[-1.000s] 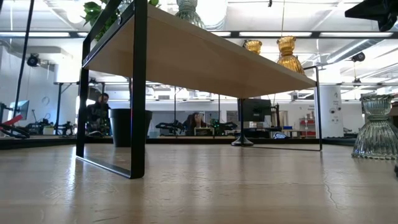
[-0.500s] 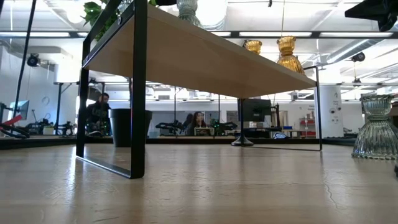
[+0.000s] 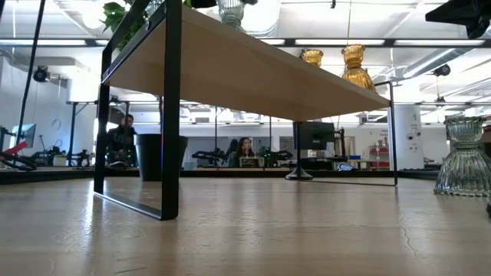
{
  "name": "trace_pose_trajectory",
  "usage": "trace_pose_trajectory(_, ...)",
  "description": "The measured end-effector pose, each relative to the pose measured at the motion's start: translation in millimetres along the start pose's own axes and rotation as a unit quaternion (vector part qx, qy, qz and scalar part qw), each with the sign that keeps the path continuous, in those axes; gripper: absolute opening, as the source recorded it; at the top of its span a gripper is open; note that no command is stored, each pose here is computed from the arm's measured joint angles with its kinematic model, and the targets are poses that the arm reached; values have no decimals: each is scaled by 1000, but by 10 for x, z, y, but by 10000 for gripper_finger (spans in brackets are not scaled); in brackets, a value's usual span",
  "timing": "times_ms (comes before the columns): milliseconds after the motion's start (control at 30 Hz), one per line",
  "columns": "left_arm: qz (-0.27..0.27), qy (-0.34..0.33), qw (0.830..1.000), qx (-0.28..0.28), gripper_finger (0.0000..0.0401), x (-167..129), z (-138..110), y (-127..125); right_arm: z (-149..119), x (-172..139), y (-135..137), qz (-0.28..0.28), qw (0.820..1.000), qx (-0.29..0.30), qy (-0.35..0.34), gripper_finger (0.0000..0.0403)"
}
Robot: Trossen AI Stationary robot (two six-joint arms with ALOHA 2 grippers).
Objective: Pick & Place candle stick holders
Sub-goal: Adjust the transparent glass candle holders on the shelf
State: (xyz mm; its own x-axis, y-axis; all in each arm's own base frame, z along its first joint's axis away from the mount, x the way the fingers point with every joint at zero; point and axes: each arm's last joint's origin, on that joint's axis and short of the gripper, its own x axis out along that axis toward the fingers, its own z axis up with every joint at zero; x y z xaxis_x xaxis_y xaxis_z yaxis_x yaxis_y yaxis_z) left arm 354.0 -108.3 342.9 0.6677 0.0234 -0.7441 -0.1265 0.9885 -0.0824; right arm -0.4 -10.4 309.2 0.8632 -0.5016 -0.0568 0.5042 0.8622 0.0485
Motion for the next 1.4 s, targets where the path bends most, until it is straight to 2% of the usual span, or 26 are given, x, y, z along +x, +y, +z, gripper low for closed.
trace_pose_trajectory(200,37,25,999,-16,0,-3,-64,45,0,-1,0,0,1000,0,0,8)
trace_pose_trajectory(333,40,21,999,-19,0,-18,-57,48,0,0,0,0,1000,0,0,8)
trace_pose_trajectory(533,-33,-43,998,-14,0,-209,172,-28,-1,-1,0,0,1000,0,0,8)
trace_pose_trajectory(667,-32,-79,996,4,0,-381,326,8,-1,0,0,0,1000,0,0,8)
trace_pose_trajectory(967,25,8,1000,2,0,-509,270,240,-1,0,0,0,1000,0,0,8)
trace_pose_trajectory(1400,29,32,999,1,0,-505,238,289,-1,0,0,0,1000,0,0,8)
